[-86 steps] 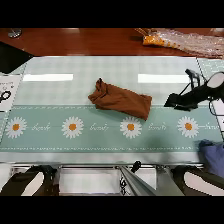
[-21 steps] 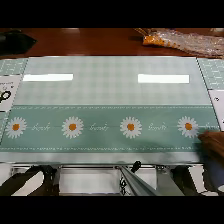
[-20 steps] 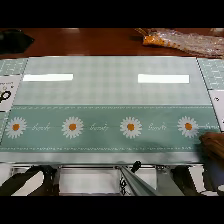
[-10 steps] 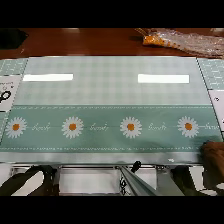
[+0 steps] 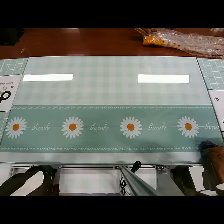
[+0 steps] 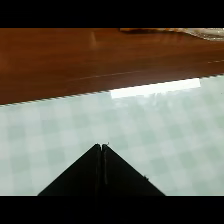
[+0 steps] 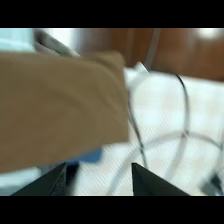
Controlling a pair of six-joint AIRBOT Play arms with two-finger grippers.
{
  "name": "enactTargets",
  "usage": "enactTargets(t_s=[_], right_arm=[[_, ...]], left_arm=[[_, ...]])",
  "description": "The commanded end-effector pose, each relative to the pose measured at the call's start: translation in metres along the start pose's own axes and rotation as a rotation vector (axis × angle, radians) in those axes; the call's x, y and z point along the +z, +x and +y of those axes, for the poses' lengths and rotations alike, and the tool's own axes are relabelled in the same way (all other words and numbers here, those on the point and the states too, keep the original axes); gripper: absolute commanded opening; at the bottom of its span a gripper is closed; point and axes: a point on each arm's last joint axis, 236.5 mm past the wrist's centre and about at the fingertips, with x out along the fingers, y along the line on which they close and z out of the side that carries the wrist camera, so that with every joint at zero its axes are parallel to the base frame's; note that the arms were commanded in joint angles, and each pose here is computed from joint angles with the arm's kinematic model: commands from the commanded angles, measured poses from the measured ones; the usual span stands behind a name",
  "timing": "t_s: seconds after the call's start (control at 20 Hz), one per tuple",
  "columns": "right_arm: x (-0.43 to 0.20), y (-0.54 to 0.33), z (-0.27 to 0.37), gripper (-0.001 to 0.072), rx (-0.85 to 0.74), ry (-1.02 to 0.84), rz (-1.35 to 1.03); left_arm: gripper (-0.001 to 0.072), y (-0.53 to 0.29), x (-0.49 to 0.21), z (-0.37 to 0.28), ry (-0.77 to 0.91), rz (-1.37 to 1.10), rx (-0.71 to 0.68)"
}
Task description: Fold the shirts.
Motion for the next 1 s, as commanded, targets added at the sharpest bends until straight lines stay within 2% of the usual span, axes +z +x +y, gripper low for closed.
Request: enactTargets(t_s=[0.0, 0.1, 0.15, 0.2, 0.25, 0.35, 0.4, 0.45, 0.5, 0.6, 0.65, 0.7, 0.8, 0.95], right_arm=[[0.078, -0.048, 0.115, 0.0453, 0.437, -0.131, -0.365], [0.08, -0.107, 0.212, 0.0449, 0.727, -0.382, -0.489], [0.067, -0.128, 0.254, 0.045, 0.801, -0.503, -0.506], [0.052, -0.138, 0.288, 0.045, 0.832, -0.61, -0.506], [0.032, -0.145, 0.32, 0.0453, 0.855, -0.691, -0.487], [-0.022, -0.151, 0.379, 0.0552, 0.89, -0.844, -0.401], [-0.051, -0.15, 0.401, 0.0552, 0.897, -0.925, -0.353], [-0.083, -0.148, 0.418, 0.0552, 0.899, -1.021, -0.304], [-0.11, -0.145, 0.429, 0.0552, 0.893, -1.105, -0.263], [-0.153, -0.14, 0.441, 0.056, 0.852, -1.259, -0.235], [-0.166, -0.137, 0.442, 0.0607, 0.806, -1.331, -0.26], [-0.171, -0.137, 0.441, 0.0607, 0.758, -1.388, -0.303], [-0.179, -0.137, 0.437, 0.0607, 0.685, -1.468, -0.351], [-0.189, -0.136, 0.431, 0.0607, 0.673, -1.497, -0.324]], left_arm=[[0.0032, 0.017, -0.013, 0.005, -0.005, 0.046, -0.004], [0.0195, 0.043, -0.038, -0.008, 0.024, 0.137, -0.041], [0.0352, 0.06, -0.059, -0.022, 0.057, 0.209, -0.066], [0.0451, 0.073, -0.079, -0.036, 0.111, 0.279, -0.083], [0.0463, 0.085, -0.101, -0.051, 0.182, 0.356, -0.087], [0.0525, 0.098, -0.138, -0.071, 0.281, 0.494, -0.035], [0.0537, 0.098, -0.155, -0.078, 0.318, 0.56, -0.003], [0.0601, 0.096, -0.171, -0.084, 0.337, 0.625, 0.029], [0.0714, 0.092, -0.185, -0.089, 0.324, 0.684, 0.055], [0.0715, 0.08, -0.211, -0.097, 0.282, 0.801, 0.076], [0.0716, 0.075, -0.219, -0.099, 0.271, 0.84, 0.082], [0.0717, 0.071, -0.222, -0.1, 0.263, 0.857, 0.085], [0.0718, 0.07, -0.221, -0.1, 0.238, 0.854, 0.097], [0.0718, 0.071, -0.22, -0.1, 0.23, 0.85, 0.101]])
